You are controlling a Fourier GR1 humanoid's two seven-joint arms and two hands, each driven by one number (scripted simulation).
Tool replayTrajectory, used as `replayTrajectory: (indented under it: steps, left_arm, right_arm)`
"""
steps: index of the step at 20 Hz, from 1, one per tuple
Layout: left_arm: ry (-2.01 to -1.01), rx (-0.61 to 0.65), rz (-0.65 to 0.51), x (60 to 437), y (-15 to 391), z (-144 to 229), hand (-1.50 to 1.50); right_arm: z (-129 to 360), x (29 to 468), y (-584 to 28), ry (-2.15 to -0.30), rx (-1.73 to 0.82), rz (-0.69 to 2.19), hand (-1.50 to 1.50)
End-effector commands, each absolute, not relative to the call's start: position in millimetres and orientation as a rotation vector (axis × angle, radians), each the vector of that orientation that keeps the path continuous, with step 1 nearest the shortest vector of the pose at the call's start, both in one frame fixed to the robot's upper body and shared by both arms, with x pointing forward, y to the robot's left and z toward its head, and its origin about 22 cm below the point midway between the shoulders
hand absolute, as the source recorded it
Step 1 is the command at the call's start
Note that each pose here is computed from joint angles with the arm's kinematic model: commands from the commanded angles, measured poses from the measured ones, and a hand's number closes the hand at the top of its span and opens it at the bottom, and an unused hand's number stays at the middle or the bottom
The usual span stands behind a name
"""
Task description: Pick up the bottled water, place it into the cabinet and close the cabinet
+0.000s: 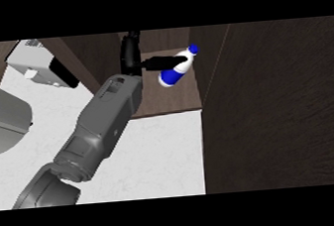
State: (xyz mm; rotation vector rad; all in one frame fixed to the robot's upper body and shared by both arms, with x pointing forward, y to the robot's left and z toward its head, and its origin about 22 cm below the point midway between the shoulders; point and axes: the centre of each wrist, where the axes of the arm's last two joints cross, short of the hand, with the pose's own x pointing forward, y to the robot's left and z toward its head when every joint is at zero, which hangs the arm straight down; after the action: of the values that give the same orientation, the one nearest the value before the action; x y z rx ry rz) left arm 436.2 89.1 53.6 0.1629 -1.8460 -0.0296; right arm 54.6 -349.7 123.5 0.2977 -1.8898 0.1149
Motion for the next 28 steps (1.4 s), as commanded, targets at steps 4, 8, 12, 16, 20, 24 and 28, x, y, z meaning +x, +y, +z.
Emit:
replayTrajectory:
  steps: [4, 8, 12, 16, 20, 24, 28]
  left_arm:
    - [-1.914, 0.069, 0.002, 439, 81, 66, -1.5]
    - [-1.925, 0.042, 0.032, 435, 79, 65, -1.5]
    - [-1.93, -0.005, 0.061, 420, 83, 42, -1.5]
    - [-1.891, -0.076, 0.052, 400, 78, 26, -1.5]
    - [-1.868, -0.159, 0.064, 369, 75, 5, -1.5]
    - [-1.851, -0.233, 0.051, 342, 61, 8, -1.5]
    - [-1.856, -0.274, 0.116, 302, 62, -8, -1.5]
  right_arm:
    - [151, 56, -337, -1.929, 0.304, 0.167, -1.5]
    - [151, 53, -324, -1.938, 0.3, 0.172, -1.5]
    - [151, 51, -327, -1.924, 0.28, 0.165, -1.5]
    - [151, 46, -322, -1.912, 0.255, 0.147, -1.5]
    - [147, 51, -331, -1.913, 0.244, 0.122, -1.5]
    - [163, 50, -327, -1.905, 0.243, 0.139, -1.5]
    - [153, 45, -324, -1.906, 0.241, 0.125, -1.5]
